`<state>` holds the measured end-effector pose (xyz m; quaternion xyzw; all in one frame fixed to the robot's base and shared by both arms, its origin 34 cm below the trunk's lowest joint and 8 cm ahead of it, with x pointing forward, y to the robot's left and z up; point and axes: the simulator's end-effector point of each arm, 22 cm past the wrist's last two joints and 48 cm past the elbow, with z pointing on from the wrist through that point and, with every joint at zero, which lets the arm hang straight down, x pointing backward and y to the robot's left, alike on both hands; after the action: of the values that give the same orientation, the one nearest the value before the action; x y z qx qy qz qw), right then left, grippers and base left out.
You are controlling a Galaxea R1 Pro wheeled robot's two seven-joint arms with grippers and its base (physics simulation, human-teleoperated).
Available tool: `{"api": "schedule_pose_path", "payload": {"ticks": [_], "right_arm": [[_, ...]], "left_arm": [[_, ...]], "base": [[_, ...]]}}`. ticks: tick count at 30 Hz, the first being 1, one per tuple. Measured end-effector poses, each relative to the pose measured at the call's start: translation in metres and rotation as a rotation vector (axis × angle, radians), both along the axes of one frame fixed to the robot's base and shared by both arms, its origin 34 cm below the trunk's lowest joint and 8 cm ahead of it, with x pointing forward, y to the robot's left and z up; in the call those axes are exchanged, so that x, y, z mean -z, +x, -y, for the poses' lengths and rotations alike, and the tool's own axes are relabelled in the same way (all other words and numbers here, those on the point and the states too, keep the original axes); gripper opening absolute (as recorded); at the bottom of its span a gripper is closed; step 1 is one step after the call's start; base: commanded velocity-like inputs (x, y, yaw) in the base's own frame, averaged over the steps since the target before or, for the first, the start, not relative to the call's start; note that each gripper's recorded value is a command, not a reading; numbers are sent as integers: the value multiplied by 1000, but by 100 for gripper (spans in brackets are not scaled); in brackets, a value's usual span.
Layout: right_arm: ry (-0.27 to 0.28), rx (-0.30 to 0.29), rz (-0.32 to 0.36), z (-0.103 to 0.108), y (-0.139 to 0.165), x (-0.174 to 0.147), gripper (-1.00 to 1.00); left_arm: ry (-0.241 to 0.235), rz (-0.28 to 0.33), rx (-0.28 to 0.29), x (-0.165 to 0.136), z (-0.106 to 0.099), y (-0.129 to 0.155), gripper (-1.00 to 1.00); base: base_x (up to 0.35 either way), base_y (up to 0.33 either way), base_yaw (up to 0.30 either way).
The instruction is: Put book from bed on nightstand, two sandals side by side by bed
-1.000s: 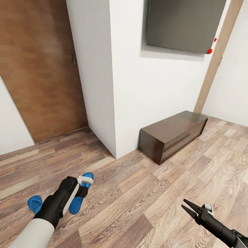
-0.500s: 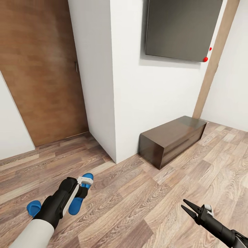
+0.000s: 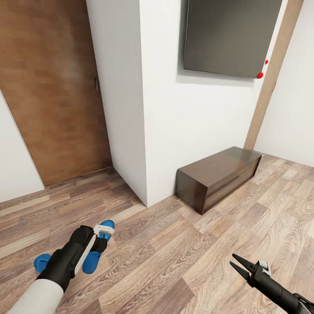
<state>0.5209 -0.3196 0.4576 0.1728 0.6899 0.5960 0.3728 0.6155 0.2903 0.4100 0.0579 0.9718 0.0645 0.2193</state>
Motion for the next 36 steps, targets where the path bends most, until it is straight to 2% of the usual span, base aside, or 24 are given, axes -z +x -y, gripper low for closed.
{"api": "schedule_pose_path", "payload": {"ticks": [4, 6, 11, 12, 13, 14, 16, 17, 22, 36], "right_arm": [[1, 0, -4, 0, -1, 1, 100], [0, -1, -4, 0, -1, 1, 100], [-5, 1, 2, -1, -1, 1, 100], [-6, 3, 4, 0, 0, 1, 100], [-6, 3, 4, 0, 0, 1, 100], [-7, 4, 4, 0, 0, 1, 100], [-10, 6, 1, 0, 0, 3, 100], [-22, 12, -12, 1, 0, 7, 100], [-49, 17, -42, 2, 1, 16, 100], [-75, 40, -122, 7, -6, 39, 100]], "left_arm": [[-28, -8, 2, 1, -6, -2, -100], [-60, -15, 1, 2, -11, -4, -100], [-188, -39, -16, 7, -17, -13, -100], [-250, -42, -26, 7, -17, -16, -100], [-252, -42, -26, 7, -17, -16, -100], [-295, -39, -30, 6, -15, -16, -100], [-345, -34, -35, 3, -16, -16, -100], [-390, -29, -38, 0, -15, -17, -100], [-419, -26, -37, -2, -14, -17, -100], [-422, -35, -37, -1, -14, -20, -100]], "base": [[0, 0, 0], [0, 0, 0], [0, 0, 0], [0, 0, 0], [0, 0, 0], [0, 0, 0], [0, 0, 0], [0, 0, 0], [0, 0, 0], [-13, 0, 5]]}}
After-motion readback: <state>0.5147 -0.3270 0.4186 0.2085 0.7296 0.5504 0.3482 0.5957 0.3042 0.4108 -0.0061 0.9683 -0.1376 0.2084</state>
